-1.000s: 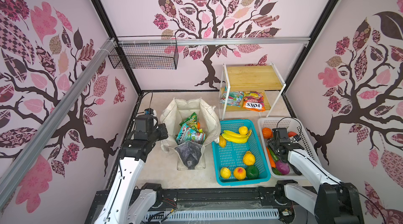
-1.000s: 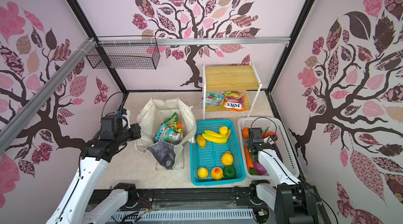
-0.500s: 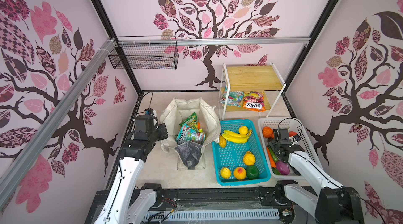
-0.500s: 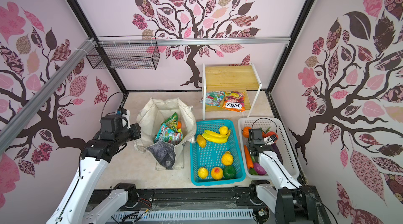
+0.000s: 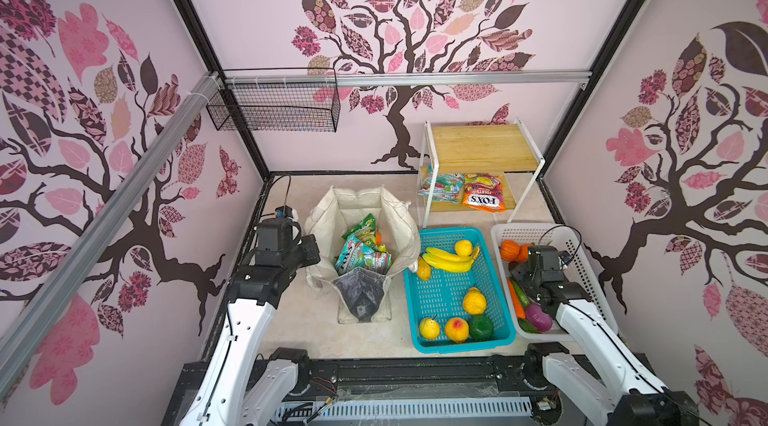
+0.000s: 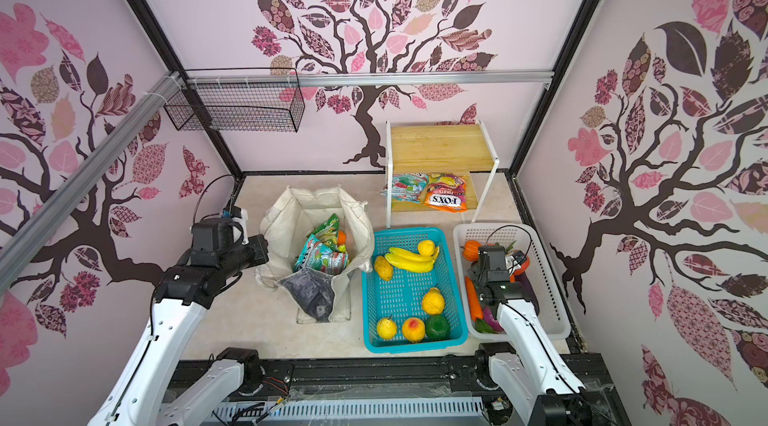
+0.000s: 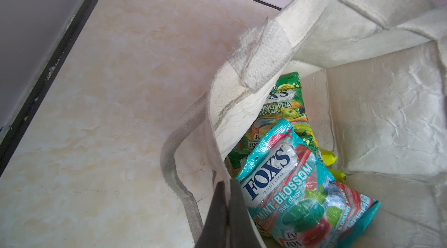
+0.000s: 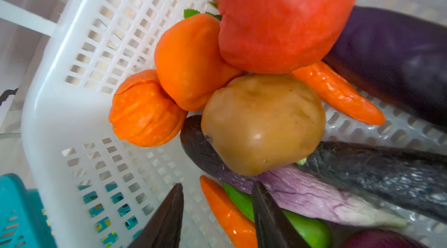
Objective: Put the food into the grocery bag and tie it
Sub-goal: 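Lower the right gripper onto the brown potato and close on it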
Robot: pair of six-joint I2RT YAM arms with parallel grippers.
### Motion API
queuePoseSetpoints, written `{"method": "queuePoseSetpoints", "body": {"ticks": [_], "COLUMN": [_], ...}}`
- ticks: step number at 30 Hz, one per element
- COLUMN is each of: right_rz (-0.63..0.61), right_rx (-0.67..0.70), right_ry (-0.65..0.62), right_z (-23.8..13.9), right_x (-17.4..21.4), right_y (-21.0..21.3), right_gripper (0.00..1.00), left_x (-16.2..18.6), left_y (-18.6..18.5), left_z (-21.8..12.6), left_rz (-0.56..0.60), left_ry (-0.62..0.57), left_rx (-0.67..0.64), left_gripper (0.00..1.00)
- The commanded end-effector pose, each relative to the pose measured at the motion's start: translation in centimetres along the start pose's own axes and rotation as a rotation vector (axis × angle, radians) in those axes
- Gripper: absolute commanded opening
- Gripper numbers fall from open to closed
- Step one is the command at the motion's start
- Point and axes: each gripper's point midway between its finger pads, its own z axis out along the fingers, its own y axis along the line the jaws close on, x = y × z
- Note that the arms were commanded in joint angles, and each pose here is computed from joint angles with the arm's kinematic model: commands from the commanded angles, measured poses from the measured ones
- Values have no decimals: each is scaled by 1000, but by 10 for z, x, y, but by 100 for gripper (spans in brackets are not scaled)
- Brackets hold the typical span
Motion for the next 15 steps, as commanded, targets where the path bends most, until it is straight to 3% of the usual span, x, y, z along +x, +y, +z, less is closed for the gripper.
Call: {"method": "queuePoseSetpoints", "body": {"ticks": [1,8,11,15], "right_rz": [-46,-39,-23,-21], "right_rx": [13,81,170,193], "right_ry": [-6,-118,-162,-170], "right_z": [-6,-31,-42,-42], "right_x": [-4,-28,-40,-45], "right_y": [-2,-16,-28,-27], "right_gripper": [59,80,97,99], "left_x": [4,5,4,4], "left_y": [1,-6,-9,-9], "left_z": [3,1,-1,-2], "left_rz": [11,14,16,12], "left_ry": [4,6,0,-2], "left_rx": [0,36,51,52], "left_gripper": [0,0,0,0]}}
